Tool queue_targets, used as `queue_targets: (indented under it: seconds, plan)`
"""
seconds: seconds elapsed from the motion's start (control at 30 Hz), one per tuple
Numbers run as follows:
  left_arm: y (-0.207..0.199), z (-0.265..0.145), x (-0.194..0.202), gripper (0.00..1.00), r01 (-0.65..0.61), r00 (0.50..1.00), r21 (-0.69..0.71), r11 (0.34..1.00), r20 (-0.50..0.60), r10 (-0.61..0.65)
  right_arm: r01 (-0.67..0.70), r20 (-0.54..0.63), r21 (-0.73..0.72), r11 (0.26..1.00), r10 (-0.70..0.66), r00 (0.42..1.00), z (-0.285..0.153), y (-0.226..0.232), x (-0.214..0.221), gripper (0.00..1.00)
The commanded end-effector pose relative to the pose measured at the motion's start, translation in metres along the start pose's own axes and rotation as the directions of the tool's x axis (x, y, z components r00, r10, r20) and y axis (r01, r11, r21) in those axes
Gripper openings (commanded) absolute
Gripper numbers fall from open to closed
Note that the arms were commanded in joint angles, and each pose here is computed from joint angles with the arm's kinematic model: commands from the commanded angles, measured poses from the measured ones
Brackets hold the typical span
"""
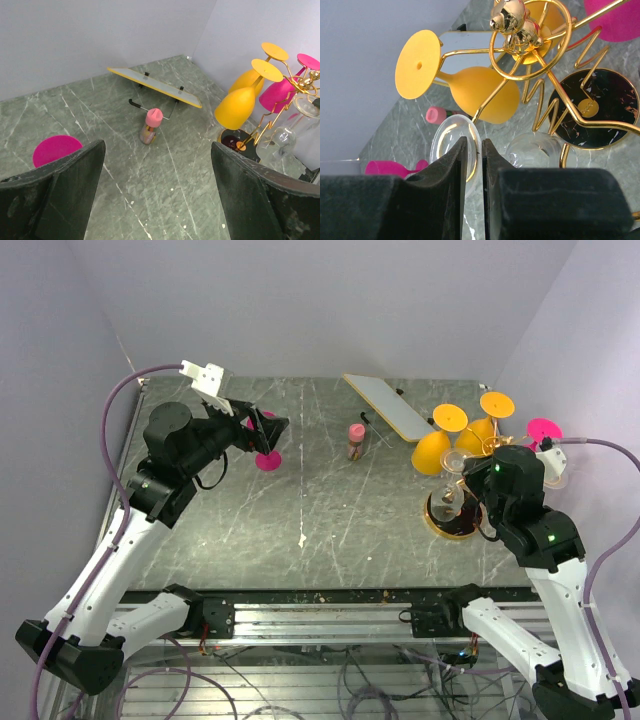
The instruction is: Take the wine glass off the wine glass rack
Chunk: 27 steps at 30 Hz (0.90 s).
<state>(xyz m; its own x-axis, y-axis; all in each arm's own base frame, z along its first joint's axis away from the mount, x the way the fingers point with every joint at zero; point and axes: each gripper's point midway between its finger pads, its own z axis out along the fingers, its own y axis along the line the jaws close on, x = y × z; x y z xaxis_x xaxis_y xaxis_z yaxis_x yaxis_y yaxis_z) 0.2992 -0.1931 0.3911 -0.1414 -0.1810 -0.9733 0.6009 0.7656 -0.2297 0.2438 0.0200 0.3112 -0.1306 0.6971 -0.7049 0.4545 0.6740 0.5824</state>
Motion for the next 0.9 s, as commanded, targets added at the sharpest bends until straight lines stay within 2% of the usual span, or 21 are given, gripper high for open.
queue_targets:
  seconds: [0.0, 0.17, 0.27, 0.6, 0.73, 0.87]
  plan:
    - [-0.0006, -0.001, -0.0074, 0.97, -0.009, 0.999, 0.007, 1.0, 0.031, 0.009, 0.067, -0.002, 0.067, 0.995, -0.067, 0.998, 0.0031, -0.0174, 0.0046, 0.09]
    - [-0.0019, -0.0012, -0.0072, 0.97, -0.011, 0.999, 0.013, 1.0, 0.031, 0.01, 0.104, -0.018, 0.067, 0.992, -0.103, 0.995, 0.0049, -0.0183, 0.0081, 0.1]
    - [-0.0016, -0.0005, -0.0063, 0.97, -0.01, 1.0, 0.013, 1.0, 0.028, 0.009, 0.117, -0.023, 0.071, 0.991, -0.116, 0.993, 0.0056, -0.0187, 0.0088, 0.05]
    - [-0.0011, 0.0017, -0.004, 0.97, -0.01, 1.0, 0.014, 1.0, 0.019, 0.009, 0.183, -0.027, 0.092, 0.979, -0.181, 0.983, 0.0075, -0.0194, 0.0052, 0.0]
    - [-0.0001, 0.0017, -0.0037, 0.97, -0.01, 1.0, 0.009, 1.0, 0.017, 0.01, 0.204, -0.024, 0.105, 0.973, -0.202, 0.979, 0.0084, -0.0211, 0.0035, 0.02]
    - [-0.0004, 0.0018, -0.0037, 0.97, -0.01, 1.0, 0.011, 1.0, 0.018, 0.01, 0.208, -0.015, 0.102, 0.973, -0.208, 0.978, 0.0086, -0.0199, 0.0016, 0.0]
